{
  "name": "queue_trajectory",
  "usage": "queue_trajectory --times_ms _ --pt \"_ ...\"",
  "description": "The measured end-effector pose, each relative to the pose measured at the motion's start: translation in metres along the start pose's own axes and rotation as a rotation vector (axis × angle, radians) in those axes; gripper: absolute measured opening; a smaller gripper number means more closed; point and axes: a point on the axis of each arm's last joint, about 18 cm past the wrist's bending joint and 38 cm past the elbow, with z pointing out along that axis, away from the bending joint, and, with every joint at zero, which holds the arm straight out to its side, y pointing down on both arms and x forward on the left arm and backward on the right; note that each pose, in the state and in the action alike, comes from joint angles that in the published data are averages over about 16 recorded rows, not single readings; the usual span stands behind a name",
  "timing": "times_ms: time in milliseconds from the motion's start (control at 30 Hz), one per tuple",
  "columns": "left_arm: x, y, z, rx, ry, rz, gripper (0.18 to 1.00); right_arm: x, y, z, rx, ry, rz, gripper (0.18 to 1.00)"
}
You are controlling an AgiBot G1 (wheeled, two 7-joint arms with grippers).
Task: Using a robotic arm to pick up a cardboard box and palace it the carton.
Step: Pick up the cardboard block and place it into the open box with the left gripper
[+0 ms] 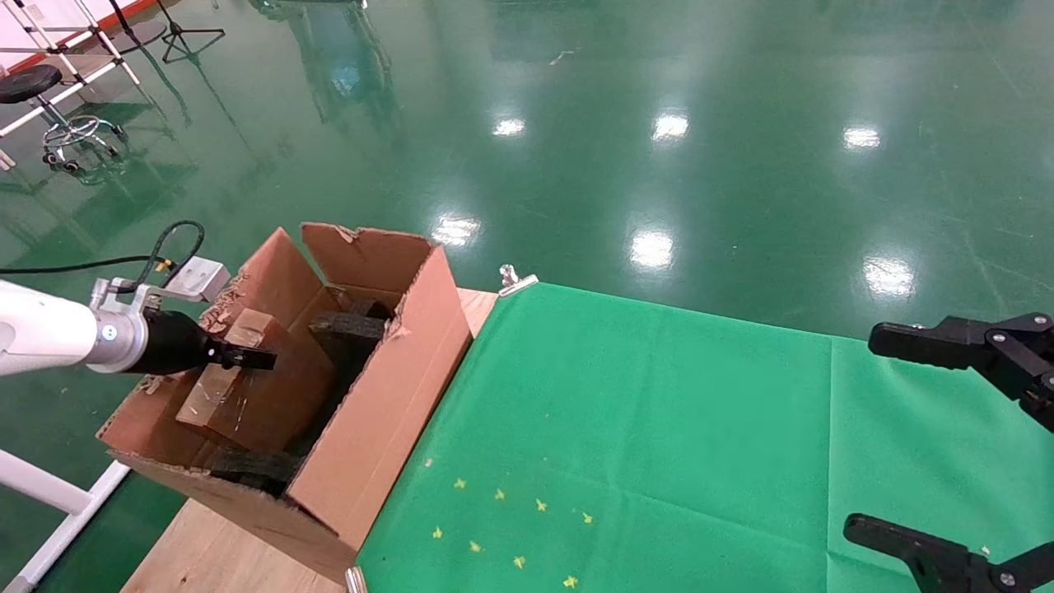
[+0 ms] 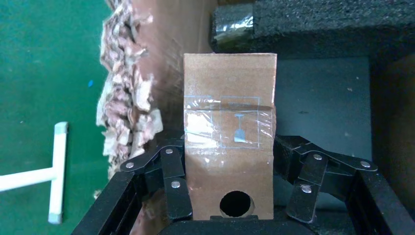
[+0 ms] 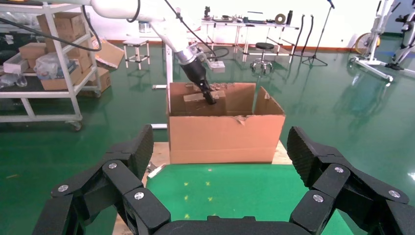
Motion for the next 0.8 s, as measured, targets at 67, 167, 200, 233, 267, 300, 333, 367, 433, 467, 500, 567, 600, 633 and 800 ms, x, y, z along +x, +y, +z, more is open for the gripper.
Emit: queue_trajectory --times_ms 67,167,200,233,267,300,333,367,433,467,500,567,600,633,800 --pt "-0.001 -0.0004 -0.0001 -0.003 -0.007 -0.008 0.374 0.0 0.0 0.0 0.0 0.0 0.0 1.001" --pt "-0.0013 -0.0008 -0.0002 -0.006 -0.011 -0.013 0.377 0.0 0.0 0.0 0.0 0.0 0.0 1.001" --pt "-0.0012 -0.0007 -0.0002 -0.007 -0.011 -0.013 0.379 0.0 0.0 0.0 0.0 0.0 0.0 1.001" --pt "-0.0012 -0.0006 -0.0002 -0.007 -0.011 -0.013 0.381 0.0001 0.0 0.0 0.0 0.0 0.0 1.001" --pt "-0.0011 -0.0004 -0.0002 -0.008 -0.011 -0.013 0.383 0.0001 0.0 -0.0001 0.0 0.0 0.0 1.001" --pt "-0.0011 -0.0003 -0.0001 -0.009 -0.011 -0.013 0.385 0.0001 0.0 -0.0001 0.0 0.0 0.0 1.001" --pt "-0.0011 -0.0006 -0.0002 -0.008 -0.011 -0.012 0.392 0.0001 0.0 -0.0001 0.0 0.0 0.0 1.001" --pt "-0.0012 -0.0008 -0.0003 -0.008 -0.011 -0.012 0.398 0.0001 0.0 -0.0001 0.0 0.0 0.0 1.001" --pt "-0.0013 -0.0012 -0.0004 -0.006 -0.012 -0.011 0.411 0.0001 0.0 0.0 0.0 0.0 0.0 1.001" --pt "-0.0014 -0.0013 -0.0005 -0.006 -0.012 -0.01 0.417 0.0001 0.0 0.0 0.0 0.0 0.0 1.001" --pt "-0.0014 -0.0014 -0.0005 -0.005 -0.012 -0.01 0.424 0.0 0.0 0.0 0.0 0.0 0.0 1.001" --pt "-0.0016 -0.0017 -0.0006 -0.004 -0.012 -0.01 0.444 0.0 0.0 0.0 0.0 0.0 0.0 1.001" --pt "-0.0016 -0.0019 -0.0007 -0.003 -0.012 -0.01 0.457 0.0 0.0 0.0 0.0 0.0 0.0 1.001" --pt "-0.0017 -0.002 -0.0007 -0.003 -0.012 -0.01 0.471 0.0 0.0 0.0 0.0 0.0 0.0 1.001" --pt "-0.0014 -0.0062 -0.0027 0.012 -0.005 -0.011 0.551 0.0 0.0 0.0 0.0 0.0 0.0 1.001"
